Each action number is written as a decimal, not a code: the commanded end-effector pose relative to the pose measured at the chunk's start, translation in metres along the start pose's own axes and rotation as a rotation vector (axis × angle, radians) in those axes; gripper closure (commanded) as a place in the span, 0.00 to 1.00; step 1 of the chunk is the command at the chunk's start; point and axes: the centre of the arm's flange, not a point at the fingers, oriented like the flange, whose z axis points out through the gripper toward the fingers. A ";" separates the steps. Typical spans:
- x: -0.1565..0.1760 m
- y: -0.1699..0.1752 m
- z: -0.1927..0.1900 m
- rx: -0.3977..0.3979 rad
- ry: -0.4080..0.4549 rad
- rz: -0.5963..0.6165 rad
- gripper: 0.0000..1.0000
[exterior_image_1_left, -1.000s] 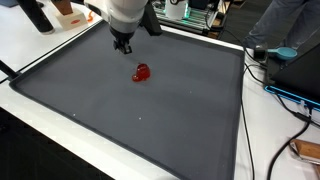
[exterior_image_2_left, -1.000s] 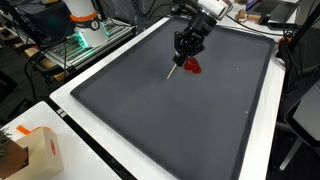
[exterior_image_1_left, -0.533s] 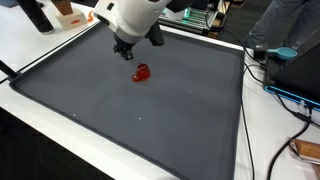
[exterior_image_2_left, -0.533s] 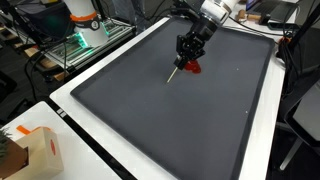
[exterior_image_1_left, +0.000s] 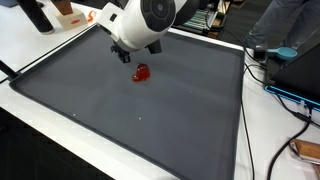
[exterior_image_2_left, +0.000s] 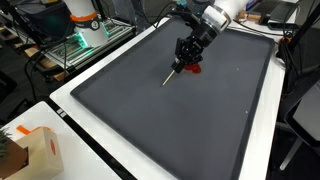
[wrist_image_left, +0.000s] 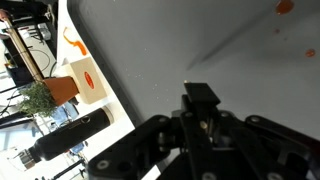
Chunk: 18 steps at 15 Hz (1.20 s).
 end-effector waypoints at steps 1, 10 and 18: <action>0.004 -0.012 0.003 -0.058 0.021 0.012 0.97; 0.004 -0.020 -0.001 -0.056 0.031 -0.004 0.97; 0.002 -0.016 -0.015 -0.047 0.028 -0.020 0.97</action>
